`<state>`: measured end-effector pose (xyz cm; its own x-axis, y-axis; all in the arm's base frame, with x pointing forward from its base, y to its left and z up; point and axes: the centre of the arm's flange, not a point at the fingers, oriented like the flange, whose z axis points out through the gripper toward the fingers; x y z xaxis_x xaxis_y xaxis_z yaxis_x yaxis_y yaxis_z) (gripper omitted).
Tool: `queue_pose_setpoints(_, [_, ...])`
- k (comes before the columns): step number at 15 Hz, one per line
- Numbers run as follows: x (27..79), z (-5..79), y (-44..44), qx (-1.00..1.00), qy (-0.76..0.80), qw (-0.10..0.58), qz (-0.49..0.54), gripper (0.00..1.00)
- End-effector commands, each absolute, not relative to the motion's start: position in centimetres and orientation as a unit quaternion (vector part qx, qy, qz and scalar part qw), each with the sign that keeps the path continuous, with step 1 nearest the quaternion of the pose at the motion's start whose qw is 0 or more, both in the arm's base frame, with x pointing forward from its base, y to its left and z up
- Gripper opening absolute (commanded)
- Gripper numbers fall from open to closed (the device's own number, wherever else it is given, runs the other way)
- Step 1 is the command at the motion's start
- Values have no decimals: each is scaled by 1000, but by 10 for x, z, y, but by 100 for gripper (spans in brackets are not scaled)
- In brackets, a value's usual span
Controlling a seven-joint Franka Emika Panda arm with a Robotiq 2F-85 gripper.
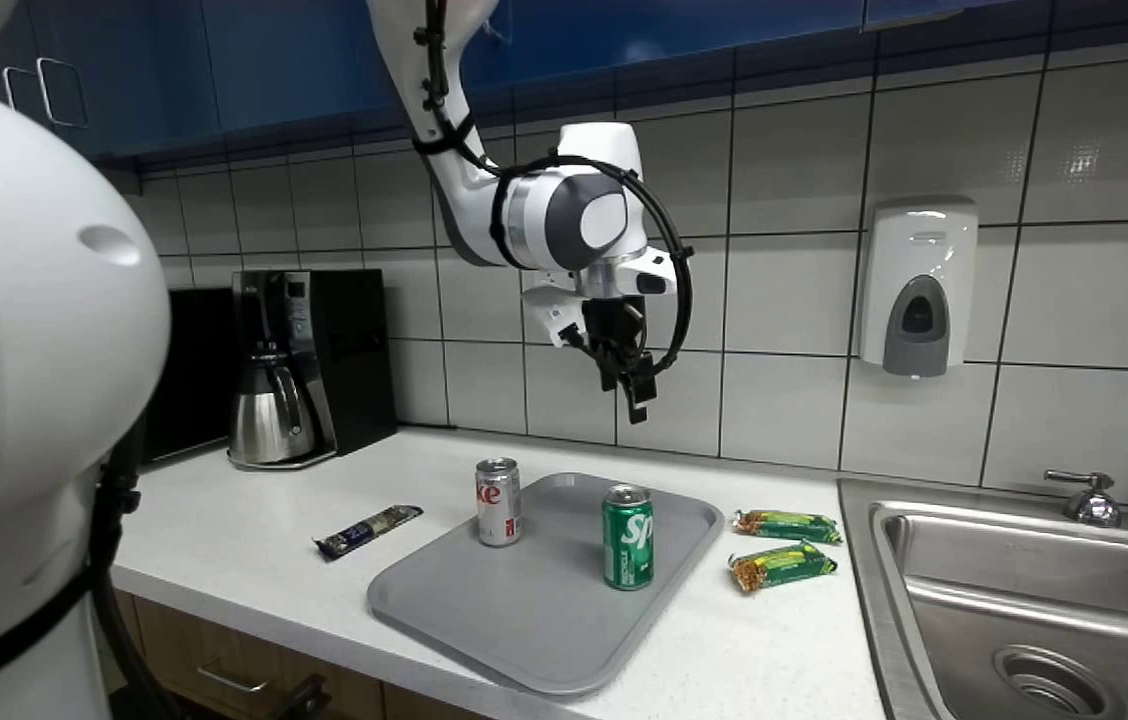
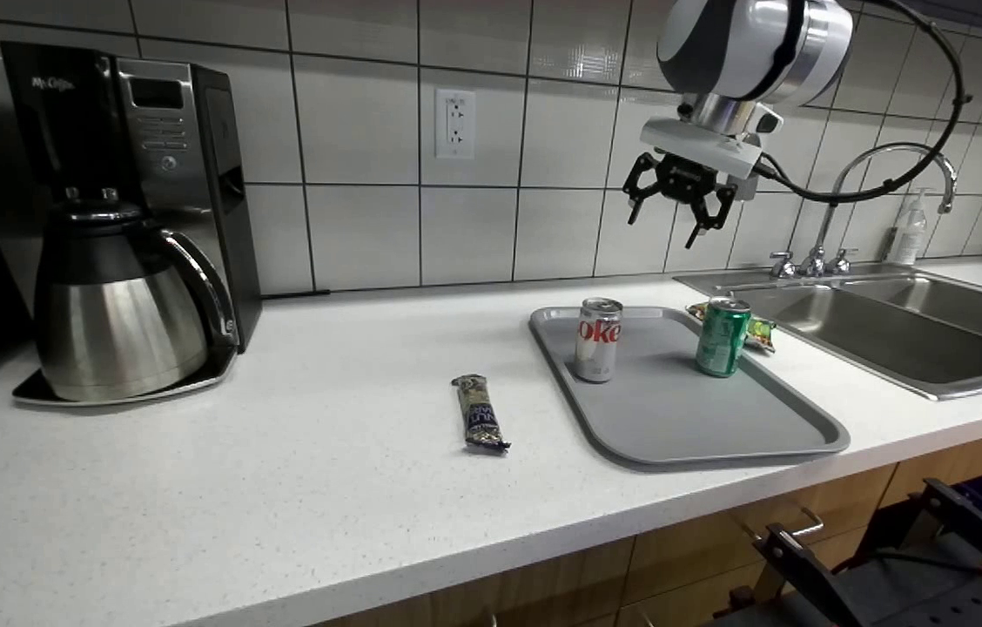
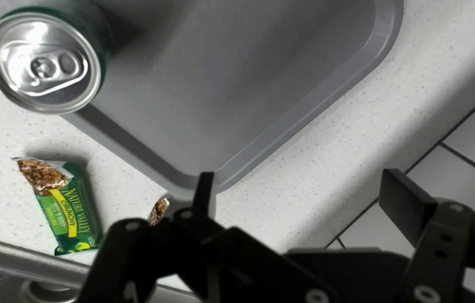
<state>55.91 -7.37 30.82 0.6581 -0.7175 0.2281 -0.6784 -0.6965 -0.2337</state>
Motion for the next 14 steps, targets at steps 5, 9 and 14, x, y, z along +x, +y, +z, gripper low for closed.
queue_pose_setpoints(5, [519, 338, -32, -930, 322, 76, -162, 100])
queue_pose_setpoints(9, [509, 346, -14, -937, 298, 77, -165, 100])
queue_pose_setpoints(14, [517, 341, -8, -938, 298, 77, -161, 100])
